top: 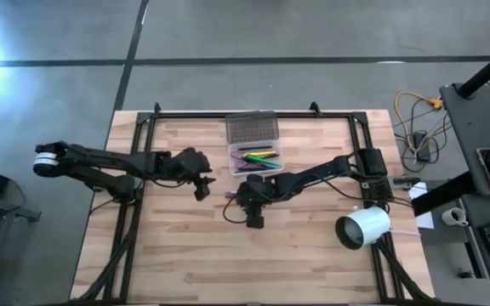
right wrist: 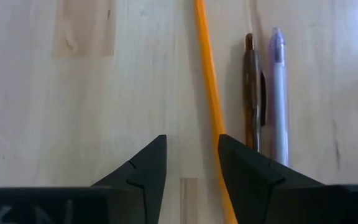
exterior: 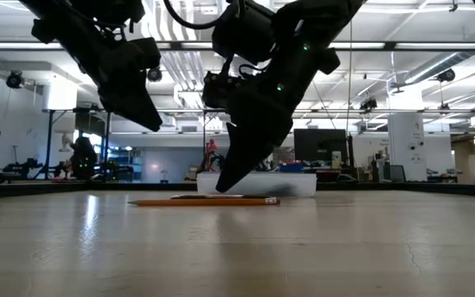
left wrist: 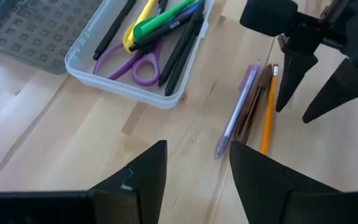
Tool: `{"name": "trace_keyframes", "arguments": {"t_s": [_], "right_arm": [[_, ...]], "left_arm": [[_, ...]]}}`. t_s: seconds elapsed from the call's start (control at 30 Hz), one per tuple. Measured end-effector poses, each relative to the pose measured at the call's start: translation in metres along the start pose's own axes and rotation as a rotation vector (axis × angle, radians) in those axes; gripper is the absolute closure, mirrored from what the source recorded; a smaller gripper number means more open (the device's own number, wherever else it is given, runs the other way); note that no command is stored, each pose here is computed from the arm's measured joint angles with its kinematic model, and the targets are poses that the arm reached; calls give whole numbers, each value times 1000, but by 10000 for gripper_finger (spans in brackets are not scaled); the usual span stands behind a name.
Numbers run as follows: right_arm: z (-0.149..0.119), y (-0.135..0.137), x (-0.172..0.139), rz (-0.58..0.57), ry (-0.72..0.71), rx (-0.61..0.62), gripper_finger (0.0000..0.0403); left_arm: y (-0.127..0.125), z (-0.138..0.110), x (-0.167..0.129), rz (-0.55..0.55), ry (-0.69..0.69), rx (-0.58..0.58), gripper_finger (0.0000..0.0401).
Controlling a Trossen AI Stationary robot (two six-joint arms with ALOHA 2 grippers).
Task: Pick & place school supplies into a supply box
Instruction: Put the orange pencil into the black supply box
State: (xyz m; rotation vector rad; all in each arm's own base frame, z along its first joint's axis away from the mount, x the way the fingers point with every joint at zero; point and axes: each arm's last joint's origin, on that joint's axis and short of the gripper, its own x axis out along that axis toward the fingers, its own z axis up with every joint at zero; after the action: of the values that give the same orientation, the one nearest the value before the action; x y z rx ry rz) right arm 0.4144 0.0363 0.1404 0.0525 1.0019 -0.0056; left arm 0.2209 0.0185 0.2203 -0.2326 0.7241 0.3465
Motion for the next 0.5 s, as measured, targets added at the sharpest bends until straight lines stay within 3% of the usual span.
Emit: {"name": "trace_keyframes", "arguments": {"t_s": [0.5], "right_arm": [[-7,-8,13,-19,42,-10,271]], "left_arm": [[0,-1,0,2,11,6,241]]}}
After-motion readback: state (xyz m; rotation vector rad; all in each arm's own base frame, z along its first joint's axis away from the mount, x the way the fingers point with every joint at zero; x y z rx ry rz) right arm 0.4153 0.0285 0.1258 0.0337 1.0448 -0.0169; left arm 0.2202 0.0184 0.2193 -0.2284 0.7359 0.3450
